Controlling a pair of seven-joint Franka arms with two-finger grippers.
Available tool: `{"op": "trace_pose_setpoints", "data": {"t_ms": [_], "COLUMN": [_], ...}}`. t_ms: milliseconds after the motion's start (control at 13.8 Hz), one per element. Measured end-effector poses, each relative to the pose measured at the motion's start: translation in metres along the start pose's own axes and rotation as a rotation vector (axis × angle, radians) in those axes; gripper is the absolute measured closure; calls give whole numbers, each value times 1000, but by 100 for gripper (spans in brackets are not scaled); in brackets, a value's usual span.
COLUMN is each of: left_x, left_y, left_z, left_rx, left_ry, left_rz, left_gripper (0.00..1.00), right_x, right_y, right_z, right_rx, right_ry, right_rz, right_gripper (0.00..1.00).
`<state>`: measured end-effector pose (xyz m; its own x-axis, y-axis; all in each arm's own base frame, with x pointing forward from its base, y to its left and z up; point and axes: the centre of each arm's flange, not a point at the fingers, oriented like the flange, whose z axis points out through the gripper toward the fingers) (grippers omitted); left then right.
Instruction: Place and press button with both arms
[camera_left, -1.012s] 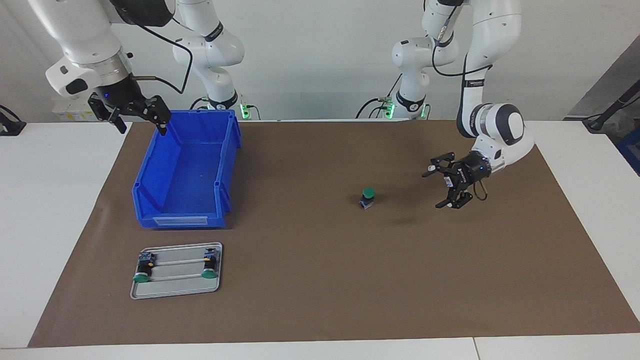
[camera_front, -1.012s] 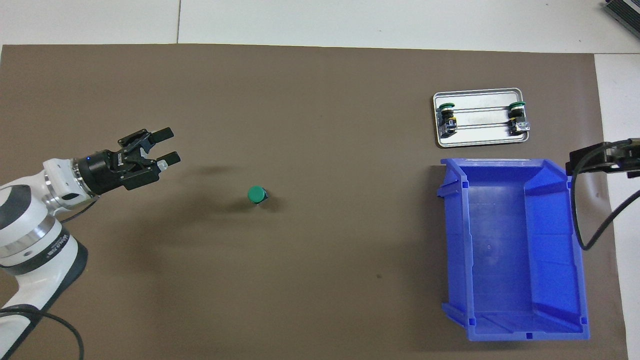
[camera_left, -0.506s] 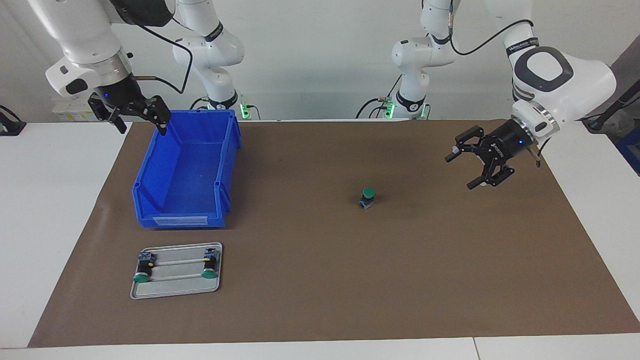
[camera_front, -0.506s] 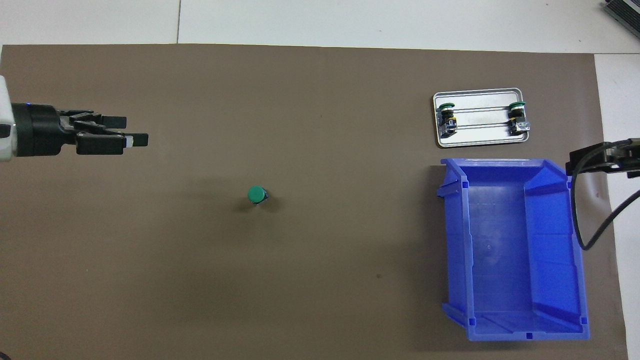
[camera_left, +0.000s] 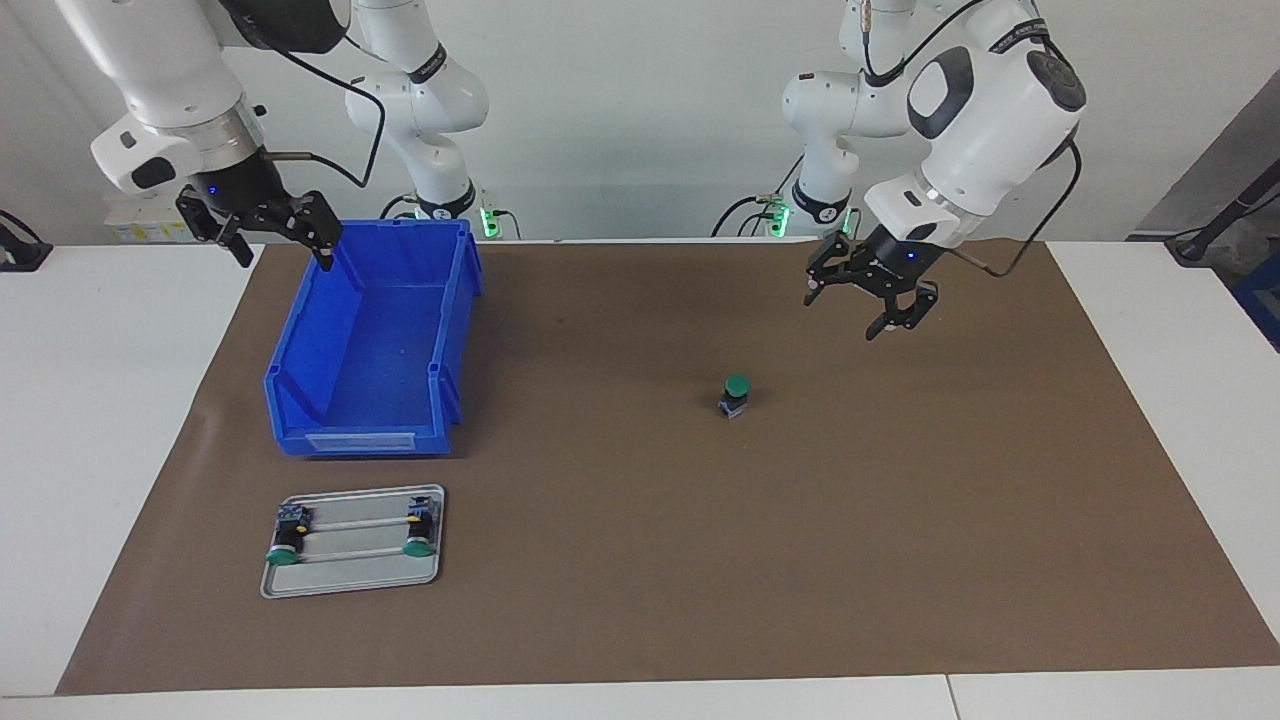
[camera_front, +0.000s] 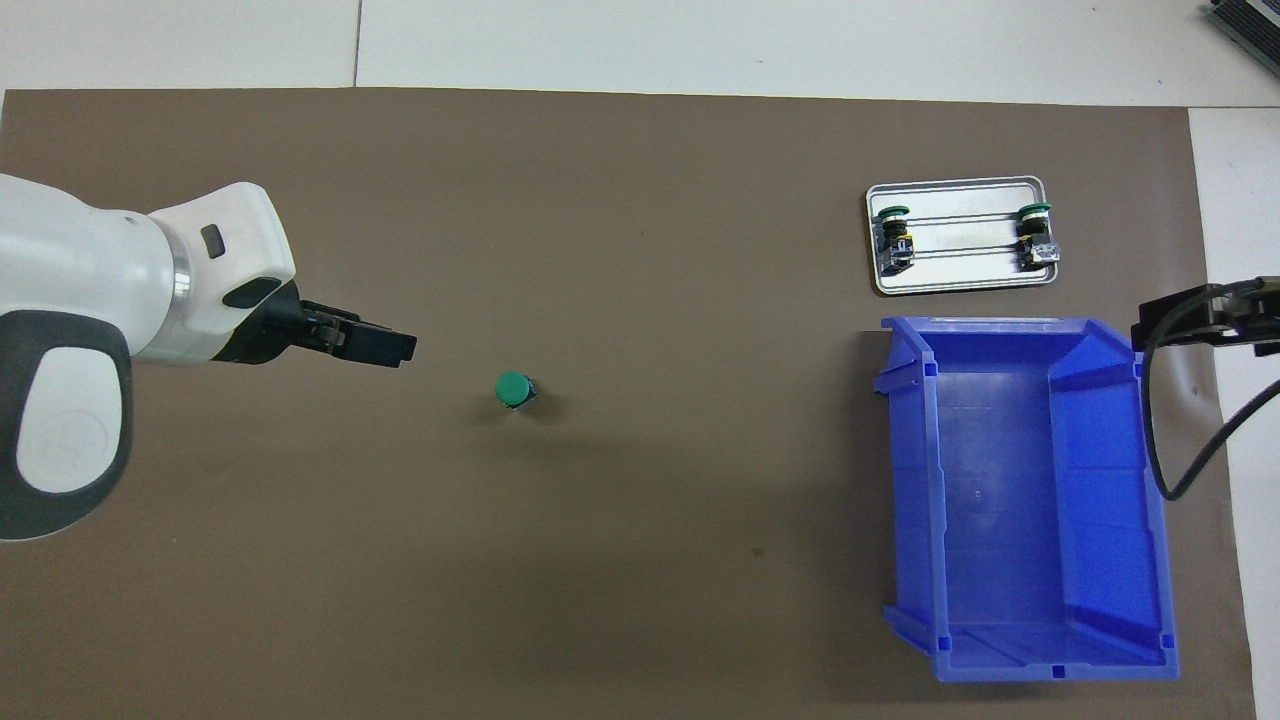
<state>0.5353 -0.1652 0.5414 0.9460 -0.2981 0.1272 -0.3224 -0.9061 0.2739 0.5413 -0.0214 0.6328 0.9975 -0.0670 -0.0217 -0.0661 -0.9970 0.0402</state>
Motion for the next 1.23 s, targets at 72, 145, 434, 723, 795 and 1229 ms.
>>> {"op": "trace_pose_setpoints", "data": {"t_ms": [72,145,434,723,795,1229], "left_x": [-2,-4,-16,-10,-7,-12], "left_y": [7,16,61,80,82,84], "left_z": [5,11,37,84,103,140], "left_rx": [48,106,220,215,210,210], "left_ry": [-17,-31,-28,10,27,29], "left_rz": [-43,-69,-195,-317,-344,-358], "left_gripper": [0,0,4,48,62,99], "right_x": [0,0,0,0,0,0], "right_y": [0,0,0,0,0,0], "right_z": [0,0,0,0,0,0], "right_rx": [0,0,0,0,0,0], "right_ry": [0,0,0,0,0,0], "right_rz": [0,0,0,0,0,0], "right_gripper": [0,0,0,0,0,0]}}
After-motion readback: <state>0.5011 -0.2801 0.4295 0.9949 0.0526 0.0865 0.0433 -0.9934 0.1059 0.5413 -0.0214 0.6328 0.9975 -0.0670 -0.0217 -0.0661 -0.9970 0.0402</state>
